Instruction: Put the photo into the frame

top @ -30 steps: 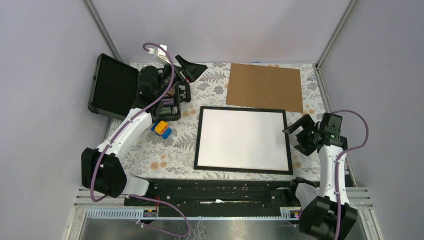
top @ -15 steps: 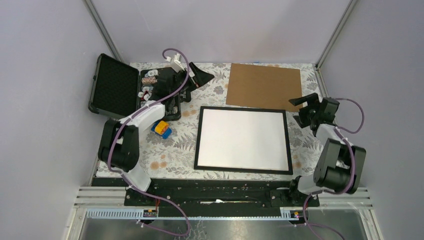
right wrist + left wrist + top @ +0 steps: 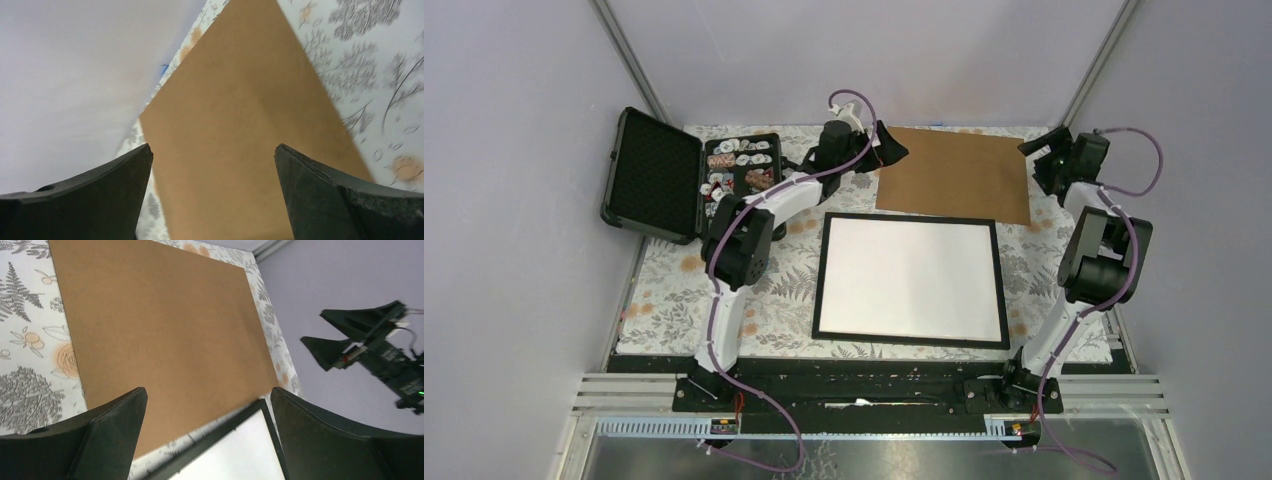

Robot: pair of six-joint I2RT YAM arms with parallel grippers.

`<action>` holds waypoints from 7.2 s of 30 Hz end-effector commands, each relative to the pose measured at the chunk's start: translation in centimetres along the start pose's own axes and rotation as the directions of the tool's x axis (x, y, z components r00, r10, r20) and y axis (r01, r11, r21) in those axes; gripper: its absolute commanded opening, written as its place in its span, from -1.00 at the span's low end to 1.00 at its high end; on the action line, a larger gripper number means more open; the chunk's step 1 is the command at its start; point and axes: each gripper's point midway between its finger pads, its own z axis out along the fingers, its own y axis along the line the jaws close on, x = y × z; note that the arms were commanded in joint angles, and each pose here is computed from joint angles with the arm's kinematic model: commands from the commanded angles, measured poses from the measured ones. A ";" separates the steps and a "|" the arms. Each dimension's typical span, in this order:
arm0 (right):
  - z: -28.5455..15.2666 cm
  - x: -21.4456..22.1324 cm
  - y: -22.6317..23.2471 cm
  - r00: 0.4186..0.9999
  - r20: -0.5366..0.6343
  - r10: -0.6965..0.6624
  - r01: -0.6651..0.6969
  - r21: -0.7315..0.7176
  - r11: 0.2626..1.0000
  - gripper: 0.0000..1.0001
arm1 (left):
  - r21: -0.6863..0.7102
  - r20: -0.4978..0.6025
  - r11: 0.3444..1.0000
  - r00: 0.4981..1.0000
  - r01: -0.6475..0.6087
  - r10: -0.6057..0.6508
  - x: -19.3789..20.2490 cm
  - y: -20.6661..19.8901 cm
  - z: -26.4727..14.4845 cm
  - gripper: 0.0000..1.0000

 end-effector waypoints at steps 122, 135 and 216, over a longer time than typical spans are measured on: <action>1.5 10.0 -6.2 0.795 -0.557 -0.241 0.342 0.083 0.936 0.99 | 0.328 -0.267 0.895 0.938 0.303 -0.219 8.6 -15.3 0.6 0.97; -0.7 10.9 -8.4 0.758 -0.602 -0.251 0.401 0.126 0.907 0.99 | 0.178 -0.291 0.914 0.907 0.364 -0.304 15.8 -16.0 -3.0 0.97; -0.9 10.7 -10.5 0.722 -0.635 -0.273 0.438 0.114 0.892 0.99 | 0.046 -0.059 0.890 0.890 0.454 -0.451 18.2 -5.8 0.5 -0.87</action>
